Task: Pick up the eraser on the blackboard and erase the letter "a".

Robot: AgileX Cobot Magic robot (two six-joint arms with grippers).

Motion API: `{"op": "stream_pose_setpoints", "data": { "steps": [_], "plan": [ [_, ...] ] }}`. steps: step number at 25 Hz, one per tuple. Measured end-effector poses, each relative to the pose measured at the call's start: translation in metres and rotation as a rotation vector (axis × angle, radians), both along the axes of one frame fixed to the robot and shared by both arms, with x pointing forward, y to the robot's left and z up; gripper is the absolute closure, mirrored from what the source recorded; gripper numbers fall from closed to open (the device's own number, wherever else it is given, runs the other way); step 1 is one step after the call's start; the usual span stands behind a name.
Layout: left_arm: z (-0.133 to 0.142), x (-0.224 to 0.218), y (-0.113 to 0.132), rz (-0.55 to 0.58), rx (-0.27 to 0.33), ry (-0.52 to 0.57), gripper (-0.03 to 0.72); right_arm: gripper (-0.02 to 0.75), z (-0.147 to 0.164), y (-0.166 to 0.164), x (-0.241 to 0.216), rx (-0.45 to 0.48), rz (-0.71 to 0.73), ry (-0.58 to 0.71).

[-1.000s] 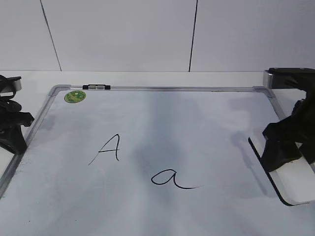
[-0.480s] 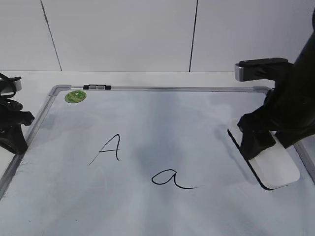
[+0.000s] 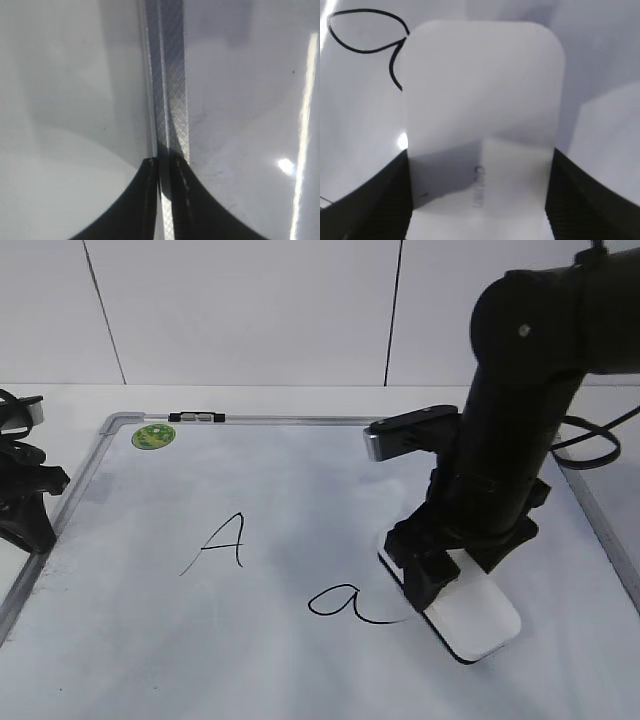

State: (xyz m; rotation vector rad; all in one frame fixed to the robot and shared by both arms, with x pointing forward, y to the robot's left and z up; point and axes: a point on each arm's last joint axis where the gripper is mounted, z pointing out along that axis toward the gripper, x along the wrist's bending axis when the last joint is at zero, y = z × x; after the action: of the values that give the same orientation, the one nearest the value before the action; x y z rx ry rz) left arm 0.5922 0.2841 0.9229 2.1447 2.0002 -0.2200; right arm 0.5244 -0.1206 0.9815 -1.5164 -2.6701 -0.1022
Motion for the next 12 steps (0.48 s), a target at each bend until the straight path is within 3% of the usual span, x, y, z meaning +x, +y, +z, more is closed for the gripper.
{"op": "stream_pose_setpoints", "data": {
  "steps": [12],
  "plan": [
    [0.000, 0.000, 0.000, 0.000, 0.000, 0.001, 0.640, 0.169, -0.029, 0.042, 0.019, -0.029, 0.089, 0.015]
  ]
}}
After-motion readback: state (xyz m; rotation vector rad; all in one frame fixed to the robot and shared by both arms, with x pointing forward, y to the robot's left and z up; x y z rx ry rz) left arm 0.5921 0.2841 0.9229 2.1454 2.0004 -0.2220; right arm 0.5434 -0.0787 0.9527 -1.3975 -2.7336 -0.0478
